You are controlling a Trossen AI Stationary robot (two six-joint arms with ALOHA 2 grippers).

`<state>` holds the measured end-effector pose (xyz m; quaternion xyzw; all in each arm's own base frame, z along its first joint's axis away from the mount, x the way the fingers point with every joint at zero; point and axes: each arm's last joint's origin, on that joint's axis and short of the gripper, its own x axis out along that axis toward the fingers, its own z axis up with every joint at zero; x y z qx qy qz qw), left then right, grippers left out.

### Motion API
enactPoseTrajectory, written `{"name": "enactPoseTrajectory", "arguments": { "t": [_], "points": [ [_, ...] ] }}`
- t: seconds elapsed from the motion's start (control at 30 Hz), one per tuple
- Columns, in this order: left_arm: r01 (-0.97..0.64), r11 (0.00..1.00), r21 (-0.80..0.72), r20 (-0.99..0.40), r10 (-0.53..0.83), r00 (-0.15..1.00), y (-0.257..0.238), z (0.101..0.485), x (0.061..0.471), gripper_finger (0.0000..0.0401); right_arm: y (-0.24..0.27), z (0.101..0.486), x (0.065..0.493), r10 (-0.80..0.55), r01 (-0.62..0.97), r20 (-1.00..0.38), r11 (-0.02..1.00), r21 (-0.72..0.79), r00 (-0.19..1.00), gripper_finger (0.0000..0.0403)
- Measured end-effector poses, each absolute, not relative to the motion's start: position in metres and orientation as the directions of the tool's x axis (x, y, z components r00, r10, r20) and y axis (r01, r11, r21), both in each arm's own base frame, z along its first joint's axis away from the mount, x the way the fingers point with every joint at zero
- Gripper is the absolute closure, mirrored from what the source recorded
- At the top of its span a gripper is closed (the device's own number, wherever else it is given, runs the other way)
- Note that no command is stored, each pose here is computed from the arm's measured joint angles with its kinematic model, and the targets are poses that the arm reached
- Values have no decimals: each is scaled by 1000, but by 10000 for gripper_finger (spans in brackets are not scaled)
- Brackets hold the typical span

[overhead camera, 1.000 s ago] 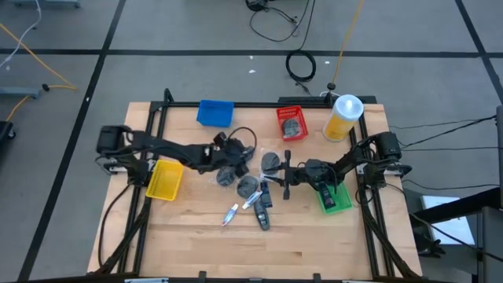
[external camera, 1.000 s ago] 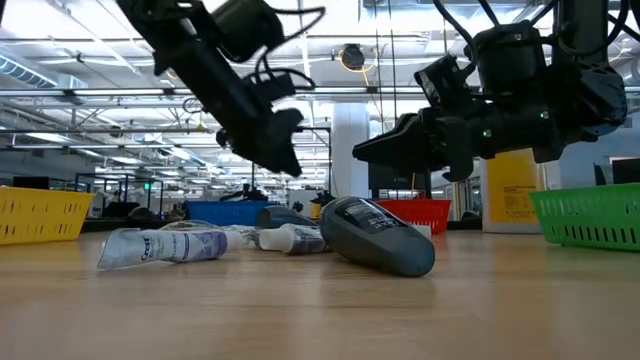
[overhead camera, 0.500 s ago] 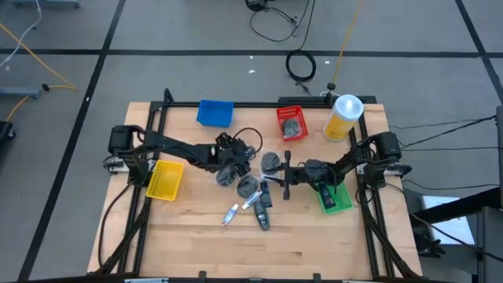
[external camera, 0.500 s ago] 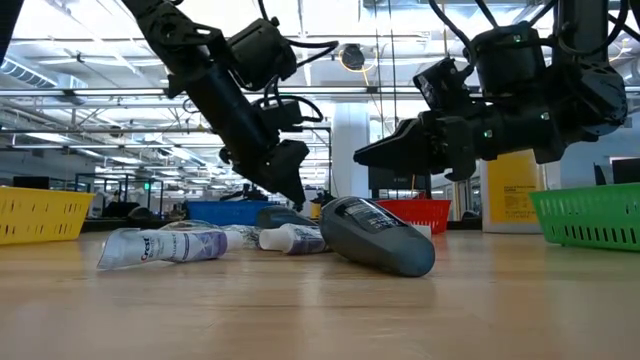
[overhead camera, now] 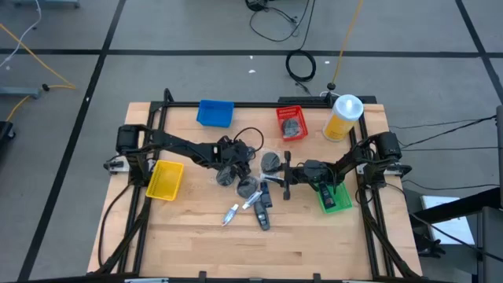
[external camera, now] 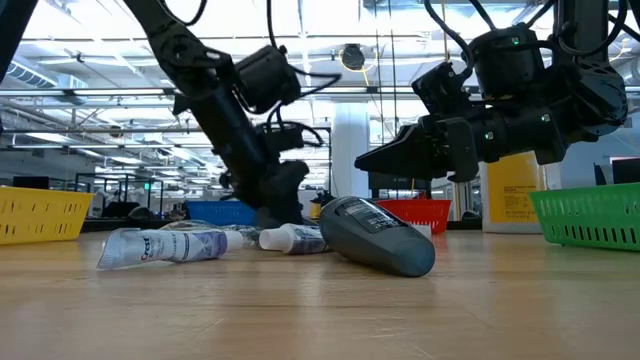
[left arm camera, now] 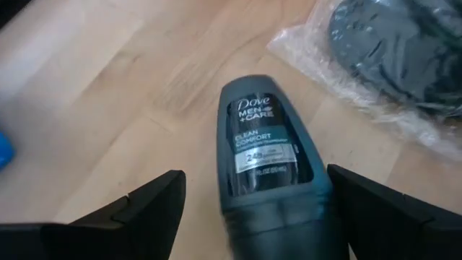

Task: Pick & Place Travel size toiletries
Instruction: Put the gray deodorant into the blue bin

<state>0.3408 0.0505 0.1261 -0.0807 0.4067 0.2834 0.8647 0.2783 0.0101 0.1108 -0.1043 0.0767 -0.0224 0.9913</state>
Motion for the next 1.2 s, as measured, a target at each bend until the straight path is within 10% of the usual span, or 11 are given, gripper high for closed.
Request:
{"name": "enactPoseTrajectory", "arguments": {
  "t": [0.57,1.2],
  "points": [
    [-547,814,193,-746,484,457,64,136,332,260,11,109,278,-55,19,-168,978,-208,984,312],
    [-533,837,125,-669,468,578,77,224,294,314,12,110,278,-49,20,-153,982,-188,987,312]
  ]
}}
